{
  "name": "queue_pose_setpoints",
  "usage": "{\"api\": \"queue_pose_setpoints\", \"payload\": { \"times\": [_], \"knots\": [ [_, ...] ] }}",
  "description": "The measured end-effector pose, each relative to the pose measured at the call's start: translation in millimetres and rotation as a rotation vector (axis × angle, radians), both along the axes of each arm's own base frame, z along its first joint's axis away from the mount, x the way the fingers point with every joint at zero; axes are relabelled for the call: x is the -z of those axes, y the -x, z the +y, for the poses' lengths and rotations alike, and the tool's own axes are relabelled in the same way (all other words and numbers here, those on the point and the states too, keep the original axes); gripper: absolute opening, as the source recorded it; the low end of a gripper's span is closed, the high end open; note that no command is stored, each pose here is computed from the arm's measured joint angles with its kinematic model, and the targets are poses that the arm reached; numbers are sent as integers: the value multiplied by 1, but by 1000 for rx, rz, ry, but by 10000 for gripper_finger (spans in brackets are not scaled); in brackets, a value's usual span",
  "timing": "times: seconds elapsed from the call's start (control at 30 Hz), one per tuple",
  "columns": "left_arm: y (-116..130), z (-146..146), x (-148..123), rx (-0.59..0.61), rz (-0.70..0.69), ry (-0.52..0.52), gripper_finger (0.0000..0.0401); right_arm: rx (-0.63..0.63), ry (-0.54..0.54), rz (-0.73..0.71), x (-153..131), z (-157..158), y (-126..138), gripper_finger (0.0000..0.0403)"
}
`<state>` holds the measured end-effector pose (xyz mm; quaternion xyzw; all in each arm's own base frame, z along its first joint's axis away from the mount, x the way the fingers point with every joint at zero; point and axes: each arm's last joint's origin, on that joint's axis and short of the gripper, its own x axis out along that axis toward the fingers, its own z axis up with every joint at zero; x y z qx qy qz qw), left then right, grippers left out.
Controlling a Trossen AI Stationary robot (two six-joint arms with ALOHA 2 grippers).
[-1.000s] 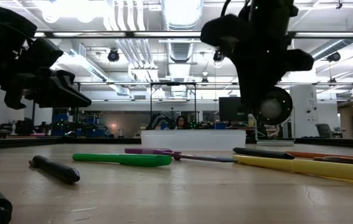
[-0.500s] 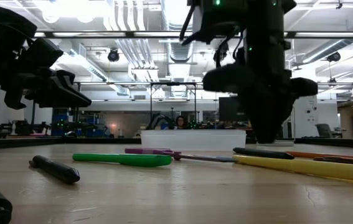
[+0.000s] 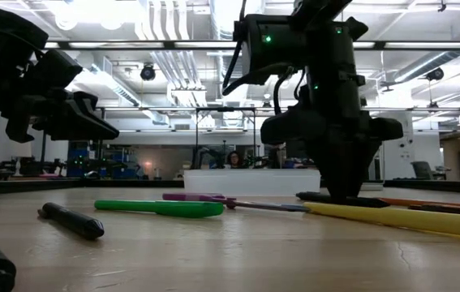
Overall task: Pick & place school supplies into a supply box
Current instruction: Put the top right black pen into the transparent bin
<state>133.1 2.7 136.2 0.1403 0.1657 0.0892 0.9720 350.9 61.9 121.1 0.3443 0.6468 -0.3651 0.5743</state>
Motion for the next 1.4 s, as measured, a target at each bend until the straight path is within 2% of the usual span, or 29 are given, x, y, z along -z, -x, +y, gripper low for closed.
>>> {"api": "queue_pose_setpoints", "payload": {
  "times": [0.2, 0.37, 0.57, 0.83, 0.93, 1.4],
  "knots": [
    [0, 0, 0, 0, 0, 0, 52, -63, 52, -56, -13, 1, 2, 68],
    [0, 0, 0, 0, 0, 0, 52, -70, 52, -55, -13, 1, 3, 65],
    [0, 0, 0, 0, 0, 0, 52, -89, 49, -54, -12, 1, 4, 30],
    [0, 0, 0, 0, 0, 0, 52, -252, 37, -79, -21, 7, -4, 18],
    [0, 0, 0, 0, 0, 0, 52, -356, 34, -108, -25, 12, -7, 17],
    [0, 0, 0, 0, 0, 0, 52, -730, 224, -188, -52, 25, -24, 15]
  ]
}}
